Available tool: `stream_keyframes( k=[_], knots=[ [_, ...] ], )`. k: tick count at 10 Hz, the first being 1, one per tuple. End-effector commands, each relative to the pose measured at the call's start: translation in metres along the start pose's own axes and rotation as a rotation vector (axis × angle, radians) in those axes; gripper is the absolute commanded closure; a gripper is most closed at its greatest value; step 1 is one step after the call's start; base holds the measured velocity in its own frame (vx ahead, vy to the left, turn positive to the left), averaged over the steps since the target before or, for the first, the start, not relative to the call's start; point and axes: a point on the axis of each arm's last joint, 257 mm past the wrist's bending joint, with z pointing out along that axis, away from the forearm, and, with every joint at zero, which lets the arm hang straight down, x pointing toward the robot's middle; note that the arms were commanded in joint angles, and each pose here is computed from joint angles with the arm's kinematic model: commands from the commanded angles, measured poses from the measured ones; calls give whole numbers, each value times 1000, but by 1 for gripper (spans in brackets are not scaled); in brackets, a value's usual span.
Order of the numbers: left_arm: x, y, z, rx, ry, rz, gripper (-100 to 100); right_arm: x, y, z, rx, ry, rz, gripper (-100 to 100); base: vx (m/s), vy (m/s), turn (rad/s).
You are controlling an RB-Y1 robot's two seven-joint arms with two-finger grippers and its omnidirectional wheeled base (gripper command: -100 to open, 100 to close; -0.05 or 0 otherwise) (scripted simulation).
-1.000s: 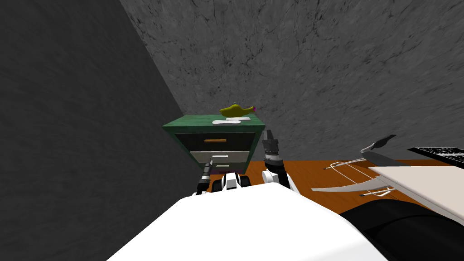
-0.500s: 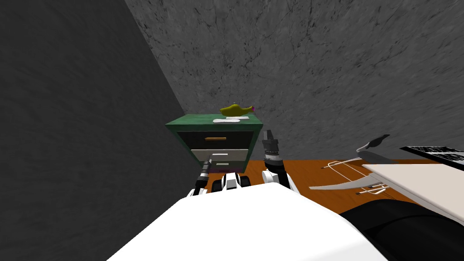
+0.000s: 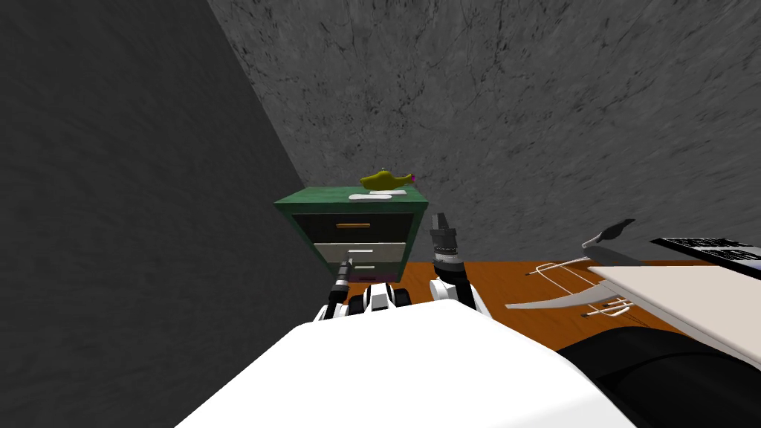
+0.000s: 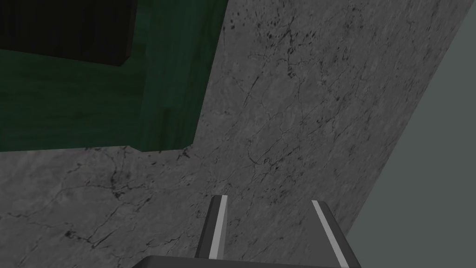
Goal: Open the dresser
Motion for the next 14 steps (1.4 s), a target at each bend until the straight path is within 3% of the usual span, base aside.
stream_keyframes(
  k=[1,3,4,10,11,13,14],
  knots=[
    [1,-4,12,1,0,-2,-100,0,0,0,0,0,0,0,30,-2,2],
    [0,-4,14,2,0,-2,-100,0,0,0,0,0,0,0,46,-6,-1],
    [1,-1,2,1,0,-2,100,0,0,0,0,0,0,0,-30,5,-1],
    [3,-9,12,6,10,-2,100,0,0,0,0,0,0,0,-141,15,19],
    [-10,-8,9,2,17,30,-100,0,0,0,0,0,0,0,-17,-1,-6],
    [-24,-8,7,0,25,67,-100,0,0,0,0,0,0,0,37,-1,-4],
    [-24,-6,6,-1,20,59,-100,0,0,0,0,0,0,0,144,-32,-28]
  ],
)
